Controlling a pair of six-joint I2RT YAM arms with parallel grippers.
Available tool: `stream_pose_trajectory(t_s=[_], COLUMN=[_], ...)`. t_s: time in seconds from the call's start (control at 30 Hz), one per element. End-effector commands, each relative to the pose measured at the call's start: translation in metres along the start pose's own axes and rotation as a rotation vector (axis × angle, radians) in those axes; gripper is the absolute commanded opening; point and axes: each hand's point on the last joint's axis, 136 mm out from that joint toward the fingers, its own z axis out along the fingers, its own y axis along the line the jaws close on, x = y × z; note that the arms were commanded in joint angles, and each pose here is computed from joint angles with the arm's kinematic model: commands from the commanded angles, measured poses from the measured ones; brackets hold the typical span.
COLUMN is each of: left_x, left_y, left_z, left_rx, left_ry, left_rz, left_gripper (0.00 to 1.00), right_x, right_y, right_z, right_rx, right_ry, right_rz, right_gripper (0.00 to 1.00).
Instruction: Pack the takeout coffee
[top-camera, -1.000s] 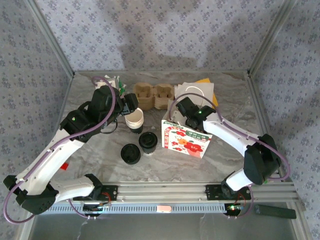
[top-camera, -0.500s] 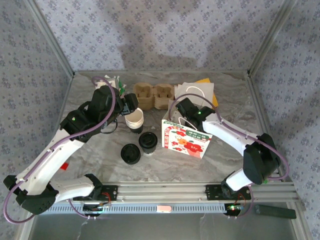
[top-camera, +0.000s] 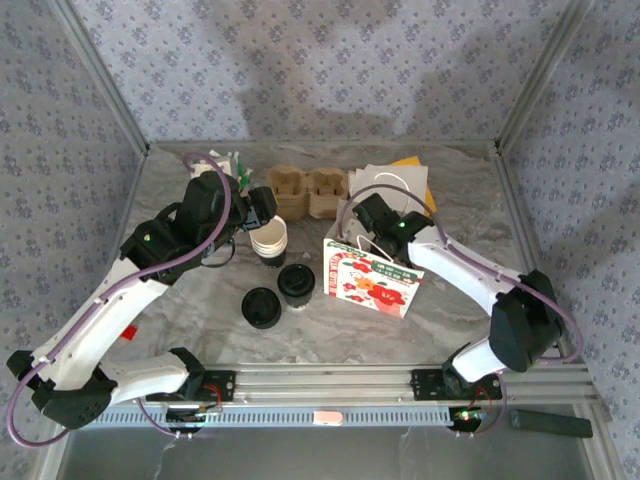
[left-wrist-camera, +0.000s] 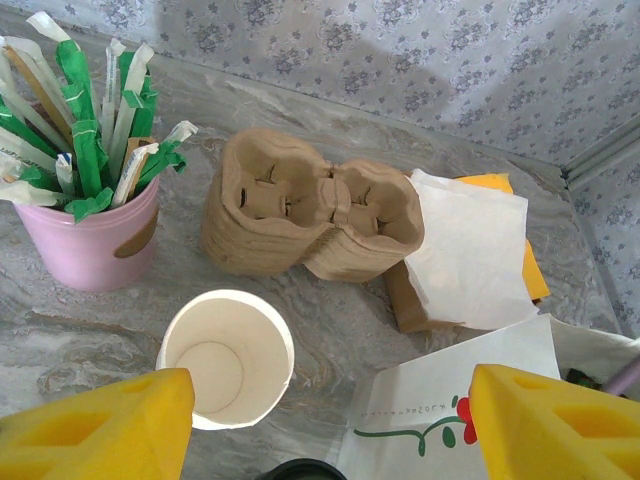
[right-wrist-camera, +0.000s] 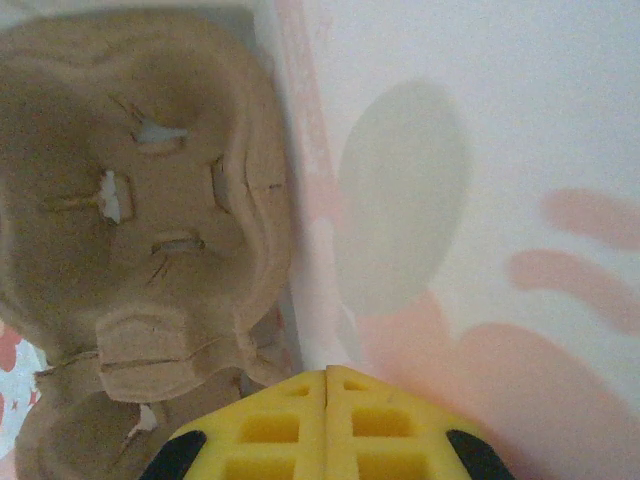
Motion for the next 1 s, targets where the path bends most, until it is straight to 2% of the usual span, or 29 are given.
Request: stream_pose_trajectory(t_s=[0.0,0.27,0.37,0.53,0.63,0.77,0.8,0.87,0.97], left_x=[-0.006,-0.007,-0.005,-0.006,-0.007,-0.008,-0.009,-0.012,-0.015], left_y=[0.0,-0.002,-0.003,-0.004,-0.004,-0.004,-0.004,-0.004,-0.011], left_z=[-0.007,-0.009,-0.009,-0.01,-0.012,-0.017,-0.019,-0.026,-0.033], left_rx=[0.0,0.007,0.009,0.011,0.011,0.019,0.026,0.039,0.102], left_ry=[-0.018,-0.02,-0.017,-0.021,-0.025,-0.024,-0.02,-0.014,0.022], left_rz=[-0.01,-0.008,-0.009,-0.006,-0.005,0.001,0.013,0.034,0.062], left_gripper=[0.73,0.73,0.73,0.73,0.73,0.76,0.77,0.84,0.93], right_x=[-0.015,-0.029,-0.037,-0.057,-0.071,-0.071,-0.067,-0.058,-0.039], right_y=[-0.012,-0.024,-0.031,-0.043,-0.053,-0.063,-0.06,-0.05,-0.026], right_z=[-0.043,-0.103,-0.123,-0.161,-0.2,-0.254,-0.266,-0.281,-0.28], right_rx=[0.026,0.041,0.056,0.061,0.074,0.106,0.087,0.03,-0.082], right_ry=[-0.089,-0.213,-0.269,-0.389,-0.513,-0.644,-0.66,-0.655,-0.56], right_rz=[0.027,0.075,0.105,0.162,0.199,0.252,0.262,0.272,0.272], right_gripper=[0.09,0.32,0.45,0.52,0.64,0.85,0.9,0.94,0.97])
